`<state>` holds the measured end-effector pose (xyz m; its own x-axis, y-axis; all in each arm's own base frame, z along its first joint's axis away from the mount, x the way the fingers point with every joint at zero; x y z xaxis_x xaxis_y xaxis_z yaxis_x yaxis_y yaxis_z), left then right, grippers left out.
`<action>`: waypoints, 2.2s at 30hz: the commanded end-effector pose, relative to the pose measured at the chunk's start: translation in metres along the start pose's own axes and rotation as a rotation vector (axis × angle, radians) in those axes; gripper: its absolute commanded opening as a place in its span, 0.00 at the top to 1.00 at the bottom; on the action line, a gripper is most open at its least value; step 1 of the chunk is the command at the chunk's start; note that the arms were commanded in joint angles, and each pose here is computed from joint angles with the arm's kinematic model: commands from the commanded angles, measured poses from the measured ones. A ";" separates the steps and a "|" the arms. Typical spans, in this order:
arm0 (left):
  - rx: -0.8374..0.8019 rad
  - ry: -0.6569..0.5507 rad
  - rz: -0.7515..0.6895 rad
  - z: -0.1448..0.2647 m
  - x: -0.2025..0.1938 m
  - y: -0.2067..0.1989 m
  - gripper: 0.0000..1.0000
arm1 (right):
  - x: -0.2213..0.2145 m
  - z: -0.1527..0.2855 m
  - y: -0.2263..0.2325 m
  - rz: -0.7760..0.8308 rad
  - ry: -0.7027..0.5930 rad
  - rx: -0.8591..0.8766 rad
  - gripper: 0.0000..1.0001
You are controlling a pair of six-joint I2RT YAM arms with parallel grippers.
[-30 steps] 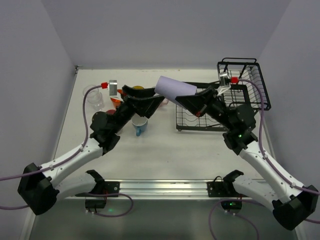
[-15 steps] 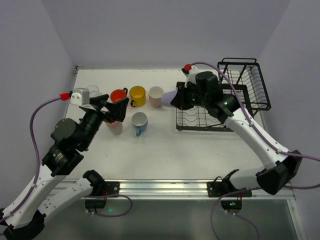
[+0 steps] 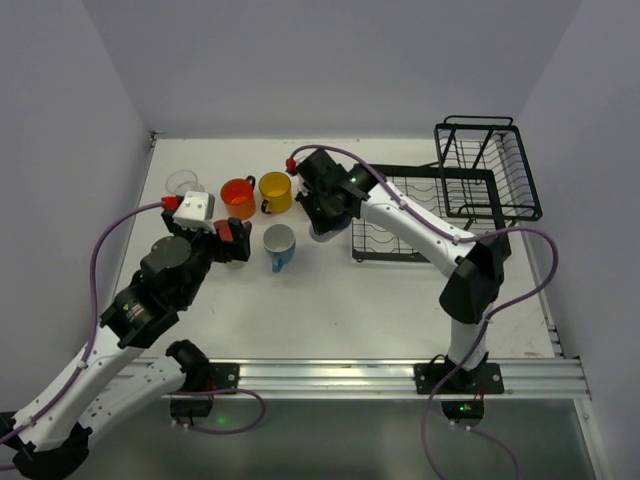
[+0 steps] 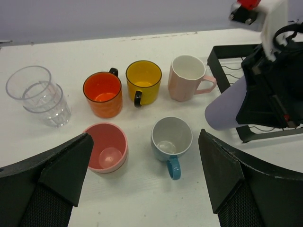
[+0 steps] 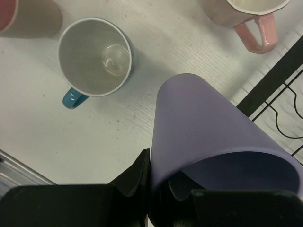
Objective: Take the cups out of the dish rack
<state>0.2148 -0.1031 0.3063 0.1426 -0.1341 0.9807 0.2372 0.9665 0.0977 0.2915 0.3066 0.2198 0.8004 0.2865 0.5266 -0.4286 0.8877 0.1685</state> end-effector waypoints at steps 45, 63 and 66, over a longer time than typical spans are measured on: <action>0.061 -0.174 0.067 0.015 0.031 0.033 0.00 | 0.066 0.137 0.011 -0.022 -0.532 0.065 0.01; -0.109 -0.429 0.161 0.051 0.129 0.021 0.00 | -0.071 0.344 -0.112 -0.448 -1.489 0.299 0.01; -0.118 -0.422 0.162 0.048 0.123 0.018 0.00 | -0.075 0.346 -0.113 -0.443 -1.498 0.309 0.01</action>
<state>0.1895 -0.0871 0.4321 -0.1974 0.1151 0.9735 0.3320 0.9422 -0.0441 0.1364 0.0694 0.4399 -0.1248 -0.6758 0.7264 -0.5055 0.6733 0.5395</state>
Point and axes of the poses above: each gripper's point midway between its finger pads, its own z axis back along the fingers, its own y axis along the line the jaws close on, x = y × z, the point moved 3 cm from there along z, back along the fingers, and after that the axes turned 11 degrees about -z, right-handed, at the moved point
